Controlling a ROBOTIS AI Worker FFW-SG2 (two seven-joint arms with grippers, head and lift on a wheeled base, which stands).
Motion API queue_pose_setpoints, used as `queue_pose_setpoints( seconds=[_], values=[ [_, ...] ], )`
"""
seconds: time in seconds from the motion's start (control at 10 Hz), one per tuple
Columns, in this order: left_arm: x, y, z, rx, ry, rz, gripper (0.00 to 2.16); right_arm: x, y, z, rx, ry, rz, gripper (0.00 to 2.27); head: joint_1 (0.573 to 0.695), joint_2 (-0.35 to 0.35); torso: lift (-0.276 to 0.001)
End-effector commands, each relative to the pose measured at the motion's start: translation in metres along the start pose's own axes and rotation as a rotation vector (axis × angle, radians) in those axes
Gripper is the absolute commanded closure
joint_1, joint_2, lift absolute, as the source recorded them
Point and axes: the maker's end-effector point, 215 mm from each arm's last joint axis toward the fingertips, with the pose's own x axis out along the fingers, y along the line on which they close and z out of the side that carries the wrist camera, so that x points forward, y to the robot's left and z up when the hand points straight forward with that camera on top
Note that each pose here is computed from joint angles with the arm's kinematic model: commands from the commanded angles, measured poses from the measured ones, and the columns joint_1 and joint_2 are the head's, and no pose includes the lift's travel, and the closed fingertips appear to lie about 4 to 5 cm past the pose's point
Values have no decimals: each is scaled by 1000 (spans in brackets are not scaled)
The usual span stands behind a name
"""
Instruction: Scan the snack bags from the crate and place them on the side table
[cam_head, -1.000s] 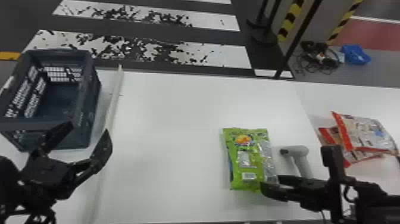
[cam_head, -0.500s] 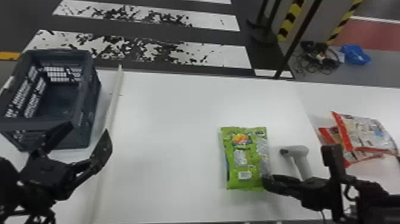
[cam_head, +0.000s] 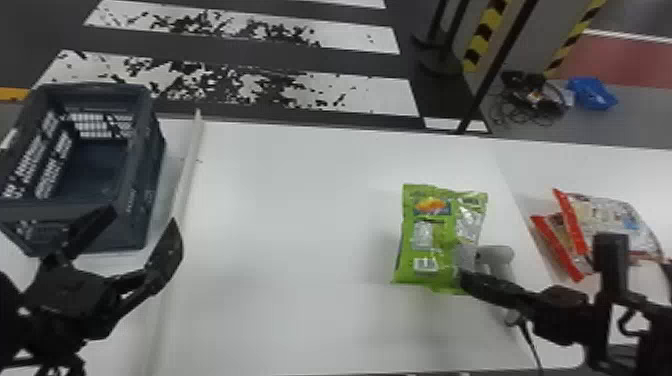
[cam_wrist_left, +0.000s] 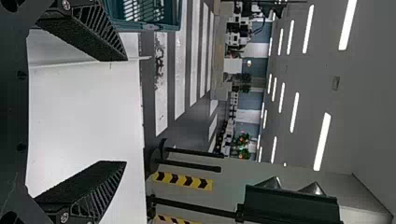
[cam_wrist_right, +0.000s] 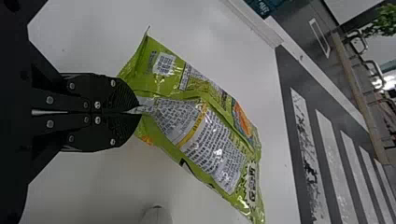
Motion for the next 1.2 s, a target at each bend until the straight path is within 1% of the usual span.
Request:
queue_pose_setpoints(
  seconds=[0.0,0.2,0.3,0.5,0.6,0.8,0.9,1.0,1.1],
  values=[
    [0,-1,2,-4,-4,0,83,-26,-14,35,13,-128,-29,2236,695,-169,-94],
    [-1,-2,4,-1,-5,0,83,-64,-52,69,53,-265,-143,2236,695,-224,-94],
    [-1,-3,5,-1,-6,0,83,-82,-75,79,81,-321,-206,2236,695,-242,-94],
    [-1,-5,4,0,-2,-3,83,-112,-122,92,150,-428,-318,2233,695,-328,-94],
    [0,-5,5,2,-3,-3,83,-123,-146,92,186,-466,-368,2233,695,-350,-94],
    [-2,-4,4,2,0,-2,83,-139,-192,83,231,-532,-488,2233,695,-350,-94],
    [-2,-4,4,2,0,-2,83,-141,-212,72,266,-541,-536,2233,695,-350,-94],
    [-2,-4,4,2,0,-2,83,-144,-227,64,273,-556,-581,2213,695,-350,-94],
    [-2,-4,4,2,-1,-1,83,-140,-235,52,297,-542,-603,2145,695,-350,-94]
  ],
)
